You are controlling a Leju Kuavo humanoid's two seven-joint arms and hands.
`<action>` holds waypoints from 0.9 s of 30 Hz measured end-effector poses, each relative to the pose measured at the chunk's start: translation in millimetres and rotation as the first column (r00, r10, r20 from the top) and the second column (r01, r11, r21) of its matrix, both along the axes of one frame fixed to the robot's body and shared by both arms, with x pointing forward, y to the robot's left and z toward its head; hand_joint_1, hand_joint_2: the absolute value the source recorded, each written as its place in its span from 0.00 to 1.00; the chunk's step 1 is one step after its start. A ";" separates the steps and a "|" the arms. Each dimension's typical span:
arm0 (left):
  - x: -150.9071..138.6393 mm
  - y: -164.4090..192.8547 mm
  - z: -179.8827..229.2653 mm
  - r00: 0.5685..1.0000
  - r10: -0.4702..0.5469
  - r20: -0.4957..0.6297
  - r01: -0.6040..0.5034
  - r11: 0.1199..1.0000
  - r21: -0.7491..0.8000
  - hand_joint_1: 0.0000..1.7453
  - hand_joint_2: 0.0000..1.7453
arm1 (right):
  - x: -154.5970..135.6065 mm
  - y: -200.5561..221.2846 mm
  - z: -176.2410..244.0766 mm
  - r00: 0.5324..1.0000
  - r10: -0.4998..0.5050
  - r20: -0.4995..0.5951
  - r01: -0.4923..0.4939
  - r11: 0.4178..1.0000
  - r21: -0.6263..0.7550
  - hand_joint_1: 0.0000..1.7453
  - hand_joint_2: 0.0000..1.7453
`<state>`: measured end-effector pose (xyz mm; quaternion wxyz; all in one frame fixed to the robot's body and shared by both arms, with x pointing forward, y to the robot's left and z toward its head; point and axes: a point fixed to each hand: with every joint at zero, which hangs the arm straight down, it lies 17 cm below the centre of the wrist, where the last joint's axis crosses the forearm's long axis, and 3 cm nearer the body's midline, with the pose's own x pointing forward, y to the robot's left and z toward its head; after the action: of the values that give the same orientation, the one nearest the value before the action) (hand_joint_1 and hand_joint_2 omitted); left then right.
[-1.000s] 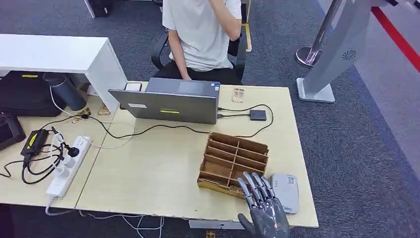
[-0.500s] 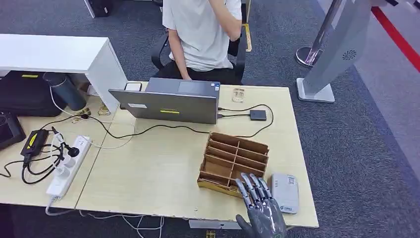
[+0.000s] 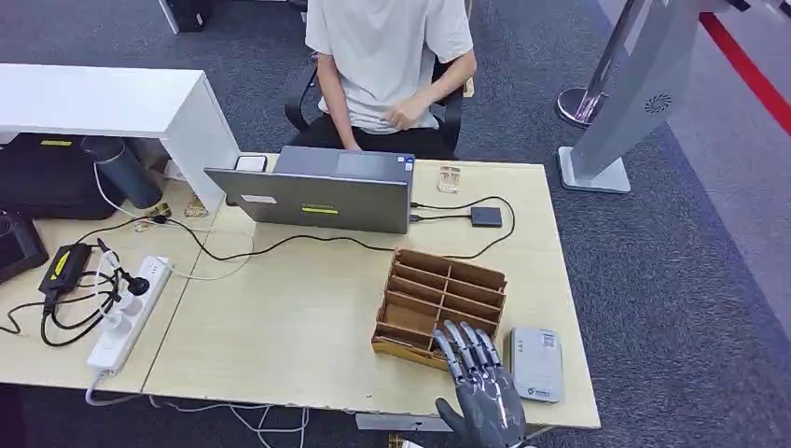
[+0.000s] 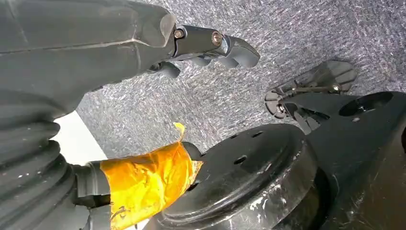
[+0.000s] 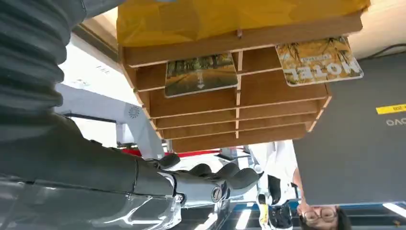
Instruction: Pass the card to the sensor for recognition and then transmit it.
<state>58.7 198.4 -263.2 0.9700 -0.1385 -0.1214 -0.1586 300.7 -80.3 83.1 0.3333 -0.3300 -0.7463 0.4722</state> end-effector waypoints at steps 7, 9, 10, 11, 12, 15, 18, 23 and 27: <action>-0.2 0.2 -0.1 1.000 -0.002 0.000 0.002 1.000 0.001 0.00 1.00 | 2.7 1.0 -7.1 1.000 -0.007 -0.015 0.007 1.000 -0.008 0.00 1.00; -0.2 0.2 -0.1 1.000 -0.002 0.000 0.002 1.000 0.001 0.00 1.00 | 3.1 1.2 -8.5 1.000 -0.008 -0.018 0.008 1.000 -0.010 0.00 1.00; -0.2 0.2 0.0 1.000 -0.002 -0.001 0.002 1.000 0.000 0.00 1.00 | 3.5 1.1 -9.2 1.000 -0.009 -0.019 0.009 1.000 -0.011 0.00 1.00; -0.2 0.2 0.0 1.000 -0.002 0.000 0.002 1.000 0.000 0.00 1.00 | 3.5 1.6 -9.9 1.000 -0.010 -0.021 0.009 1.000 -0.011 0.00 1.00; -0.2 0.2 0.0 1.000 -0.002 -0.001 0.002 1.000 0.000 0.00 1.00 | 3.7 1.4 -10.6 1.000 -0.010 -0.022 0.010 1.000 -0.012 0.00 1.00; -0.2 0.2 0.0 1.000 -0.003 -0.001 0.003 1.000 0.000 0.00 1.00 | 4.2 0.8 -12.2 1.000 -0.014 -0.025 0.014 1.000 -0.014 0.00 1.00; -0.3 0.2 0.0 1.000 -0.004 -0.001 0.004 1.000 0.000 0.00 1.00 | 6.9 -1.9 -13.3 0.999 -0.033 -0.026 0.033 0.999 -0.019 0.00 1.00; -0.9 0.5 0.0 1.000 -0.008 -0.002 0.008 1.000 -0.001 0.00 1.00 | 14.3 -11.8 -13.1 0.997 -0.077 -0.019 0.076 0.997 -0.031 0.00 1.00; -1.2 1.1 0.0 1.000 -0.009 -0.002 0.009 1.000 0.000 0.00 1.00 | 18.9 -19.3 -11.8 0.995 -0.099 -0.015 0.099 0.995 -0.031 0.00 1.00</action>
<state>57.6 199.5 -263.2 0.9694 -0.1395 -0.1198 -0.1629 319.6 -99.6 71.3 0.3573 -0.3678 -0.7191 0.4690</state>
